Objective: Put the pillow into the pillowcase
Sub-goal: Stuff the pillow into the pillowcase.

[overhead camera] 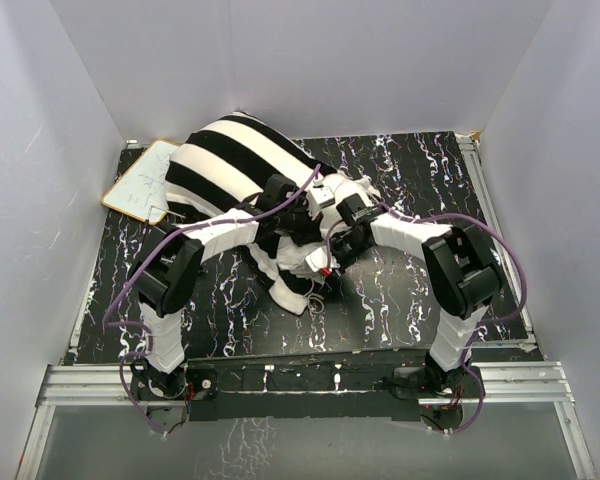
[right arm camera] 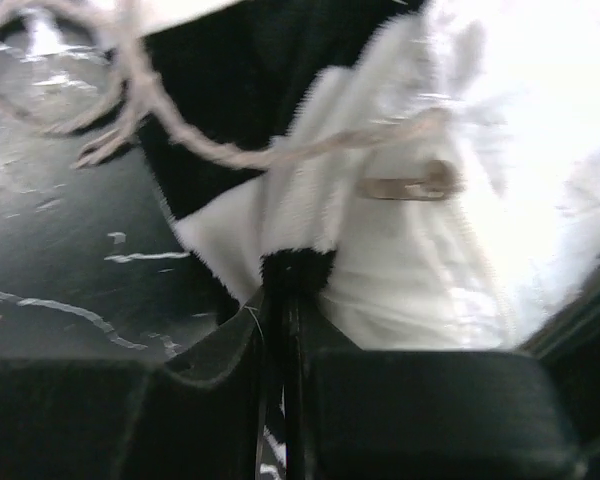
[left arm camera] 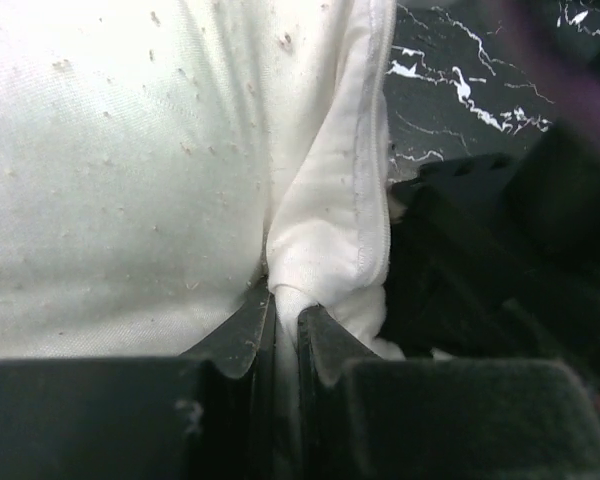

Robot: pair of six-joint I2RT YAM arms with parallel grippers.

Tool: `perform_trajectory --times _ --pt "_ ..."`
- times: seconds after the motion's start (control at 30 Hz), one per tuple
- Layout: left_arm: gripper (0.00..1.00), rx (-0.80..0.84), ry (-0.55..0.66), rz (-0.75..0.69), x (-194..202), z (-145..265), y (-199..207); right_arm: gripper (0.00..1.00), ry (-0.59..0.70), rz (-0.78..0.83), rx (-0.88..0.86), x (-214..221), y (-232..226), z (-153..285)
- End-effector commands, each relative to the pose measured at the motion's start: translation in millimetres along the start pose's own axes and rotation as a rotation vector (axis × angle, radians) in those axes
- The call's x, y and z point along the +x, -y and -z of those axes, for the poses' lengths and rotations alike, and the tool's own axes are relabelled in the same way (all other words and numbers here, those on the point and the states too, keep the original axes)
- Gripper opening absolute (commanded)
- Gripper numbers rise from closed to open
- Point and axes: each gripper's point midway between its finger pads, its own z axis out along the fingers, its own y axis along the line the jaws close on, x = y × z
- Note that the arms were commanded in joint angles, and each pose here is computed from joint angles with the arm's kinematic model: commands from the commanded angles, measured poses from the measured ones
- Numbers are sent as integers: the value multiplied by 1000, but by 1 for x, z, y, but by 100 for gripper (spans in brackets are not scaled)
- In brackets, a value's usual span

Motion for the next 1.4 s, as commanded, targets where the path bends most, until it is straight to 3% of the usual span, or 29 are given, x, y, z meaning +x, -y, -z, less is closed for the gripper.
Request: perform_trajectory --times 0.0,0.2,0.3,0.5,0.6,0.7,0.77,0.93,1.13,1.2,1.37 --pt "0 -64 -258 104 96 17 -2 8 -59 18 -279 -13 -90 20" --pt "0 -86 -330 135 117 12 -10 8 -86 40 -399 -38 -121 27" --pt "6 -70 -335 166 119 12 -5 8 -89 27 -377 -43 -116 27" --pt "40 -70 -231 209 77 26 4 8 -103 4 -211 -45 -76 30" --pt "51 -76 -111 218 31 42 8 8 9 -67 -86 -61 -45 50" --pt "54 -67 -15 232 -7 57 11 24 165 -126 38 -82 -16 78" --pt "58 -52 41 250 -29 65 14 32 198 -147 71 -87 -9 83" --pt "62 -36 183 274 -80 98 19 40 298 -368 168 -86 -3 102" --pt "69 -50 316 291 -112 128 28 54 487 -669 443 -64 8 186" --pt "70 -113 300 243 -113 125 31 64 518 -749 528 -52 4 217" --pt "85 -458 64 -239 -98 86 41 72 586 -1012 646 -21 -1 251"
